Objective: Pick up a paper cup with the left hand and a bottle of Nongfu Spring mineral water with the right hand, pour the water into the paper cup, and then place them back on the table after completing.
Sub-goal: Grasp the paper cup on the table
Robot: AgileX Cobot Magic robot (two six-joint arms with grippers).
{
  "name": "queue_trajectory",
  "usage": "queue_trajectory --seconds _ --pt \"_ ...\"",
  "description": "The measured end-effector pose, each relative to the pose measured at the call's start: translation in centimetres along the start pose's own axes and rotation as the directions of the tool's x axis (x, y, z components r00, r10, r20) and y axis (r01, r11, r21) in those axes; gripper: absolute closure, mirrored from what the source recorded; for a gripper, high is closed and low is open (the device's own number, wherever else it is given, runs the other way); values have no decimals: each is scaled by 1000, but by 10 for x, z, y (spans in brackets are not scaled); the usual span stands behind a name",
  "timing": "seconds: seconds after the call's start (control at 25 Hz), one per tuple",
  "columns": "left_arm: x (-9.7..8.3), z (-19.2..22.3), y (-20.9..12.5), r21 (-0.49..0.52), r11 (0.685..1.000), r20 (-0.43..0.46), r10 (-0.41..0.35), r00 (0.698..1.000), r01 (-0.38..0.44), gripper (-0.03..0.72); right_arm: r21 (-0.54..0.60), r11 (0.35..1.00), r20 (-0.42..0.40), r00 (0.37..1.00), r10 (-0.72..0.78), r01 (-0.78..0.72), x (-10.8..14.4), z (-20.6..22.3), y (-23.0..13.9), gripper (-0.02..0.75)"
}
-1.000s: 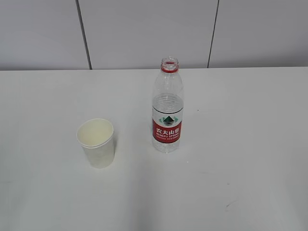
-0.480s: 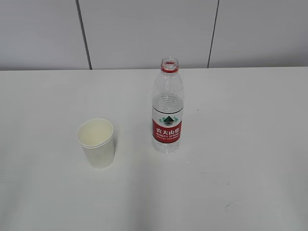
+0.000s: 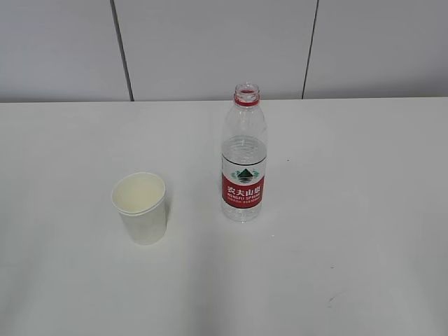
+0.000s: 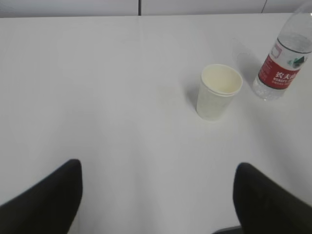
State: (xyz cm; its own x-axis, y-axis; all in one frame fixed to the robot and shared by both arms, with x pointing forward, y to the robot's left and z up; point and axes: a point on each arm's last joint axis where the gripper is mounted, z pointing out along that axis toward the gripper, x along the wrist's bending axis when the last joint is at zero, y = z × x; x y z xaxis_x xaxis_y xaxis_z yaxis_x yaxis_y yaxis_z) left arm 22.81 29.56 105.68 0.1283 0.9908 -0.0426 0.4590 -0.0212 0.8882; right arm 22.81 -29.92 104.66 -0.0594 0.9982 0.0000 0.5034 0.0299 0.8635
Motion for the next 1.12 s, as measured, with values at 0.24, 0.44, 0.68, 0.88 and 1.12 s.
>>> queue_trajectory --seconds 0.24,0.44,0.68,0.88,1.12 --pt "1 -3 5 -46 999 -13 7 1000 -8 125 -42 999 0 1000 0 0 0 -1 5 151" --pt "2 -4 14 -136 991 -25 12 1000 -15 134 -142 990 5 1000 -2 3 0 6 20 151" --pt "5 6 22 -290 956 -55 22 998 -37 135 -191 982 4 1000 -3 4 0 25 24 151" --pt "7 27 15 -334 942 -63 23 998 -43 136 -285 958 7 1000 -9 11 0 44 20 151" --pt "9 36 19 -455 888 -84 34 996 -69 136 -382 924 12 1000 -17 20 0 64 11 151"
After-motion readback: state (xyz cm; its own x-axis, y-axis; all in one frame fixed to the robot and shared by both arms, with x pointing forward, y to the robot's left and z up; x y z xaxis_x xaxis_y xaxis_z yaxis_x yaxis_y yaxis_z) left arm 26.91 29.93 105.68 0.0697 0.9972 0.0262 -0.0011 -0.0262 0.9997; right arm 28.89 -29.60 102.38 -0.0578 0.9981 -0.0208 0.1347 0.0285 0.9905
